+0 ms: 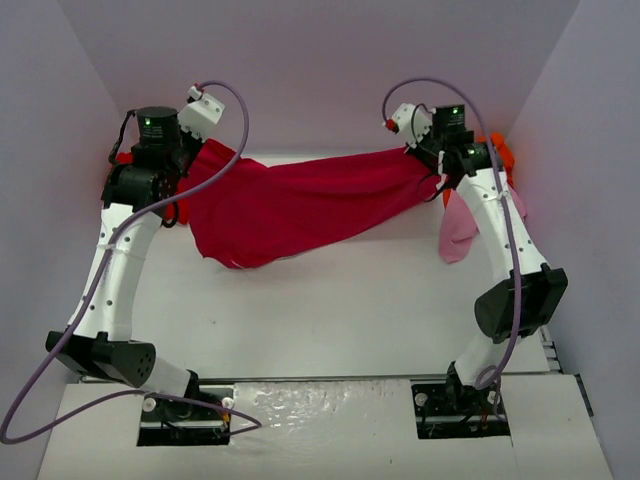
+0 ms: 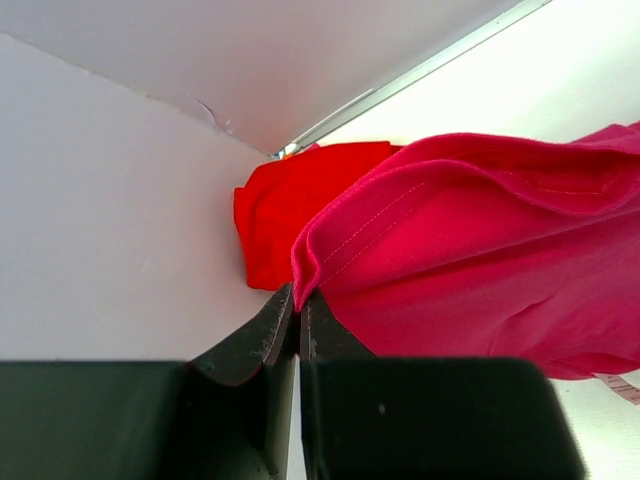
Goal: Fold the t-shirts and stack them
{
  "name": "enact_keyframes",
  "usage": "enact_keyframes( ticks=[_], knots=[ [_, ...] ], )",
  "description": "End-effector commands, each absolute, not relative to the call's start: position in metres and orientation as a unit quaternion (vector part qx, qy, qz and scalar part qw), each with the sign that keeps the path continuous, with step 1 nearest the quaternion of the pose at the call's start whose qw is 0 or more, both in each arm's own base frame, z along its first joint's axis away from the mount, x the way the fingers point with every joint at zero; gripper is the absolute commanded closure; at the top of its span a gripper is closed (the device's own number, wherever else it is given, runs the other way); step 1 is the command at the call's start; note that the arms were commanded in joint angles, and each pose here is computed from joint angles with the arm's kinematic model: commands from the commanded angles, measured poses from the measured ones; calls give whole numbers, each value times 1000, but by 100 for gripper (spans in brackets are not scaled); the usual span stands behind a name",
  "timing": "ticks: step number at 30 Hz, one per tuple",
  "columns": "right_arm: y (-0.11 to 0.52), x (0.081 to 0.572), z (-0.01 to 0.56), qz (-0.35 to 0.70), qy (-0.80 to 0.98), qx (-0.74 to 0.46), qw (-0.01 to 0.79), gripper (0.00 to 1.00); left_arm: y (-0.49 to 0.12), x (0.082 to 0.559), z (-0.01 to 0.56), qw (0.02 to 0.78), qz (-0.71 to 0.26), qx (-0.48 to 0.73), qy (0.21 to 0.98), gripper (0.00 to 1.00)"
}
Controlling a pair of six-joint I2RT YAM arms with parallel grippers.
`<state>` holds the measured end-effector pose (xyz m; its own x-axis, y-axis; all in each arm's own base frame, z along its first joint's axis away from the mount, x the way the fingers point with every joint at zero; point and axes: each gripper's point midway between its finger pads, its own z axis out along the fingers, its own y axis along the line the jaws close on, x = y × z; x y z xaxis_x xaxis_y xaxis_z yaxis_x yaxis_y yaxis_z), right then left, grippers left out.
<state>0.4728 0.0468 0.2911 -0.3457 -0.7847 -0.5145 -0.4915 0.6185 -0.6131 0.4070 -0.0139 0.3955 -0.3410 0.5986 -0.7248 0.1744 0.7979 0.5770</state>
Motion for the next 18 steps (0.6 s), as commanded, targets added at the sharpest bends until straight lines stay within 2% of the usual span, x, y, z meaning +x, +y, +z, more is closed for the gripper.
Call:
enact_keyframes(
  ticks=[1, 10, 16, 18],
  knots=[
    [93, 435, 227, -156, 795, -481, 335, 100, -4, 387, 429, 561, 218, 221, 768, 100],
    [121, 367, 111, -60, 823, -526, 204, 100, -16, 378, 385, 521, 186, 269, 789, 100],
    [127, 357, 68, -33, 840, -522, 148, 95, -20, 378, 365, 504, 174, 281, 798, 100],
    [130, 355, 62, -23, 840, -523, 141, 88, -19, 376, 360, 500, 174, 283, 800, 100]
  ],
)
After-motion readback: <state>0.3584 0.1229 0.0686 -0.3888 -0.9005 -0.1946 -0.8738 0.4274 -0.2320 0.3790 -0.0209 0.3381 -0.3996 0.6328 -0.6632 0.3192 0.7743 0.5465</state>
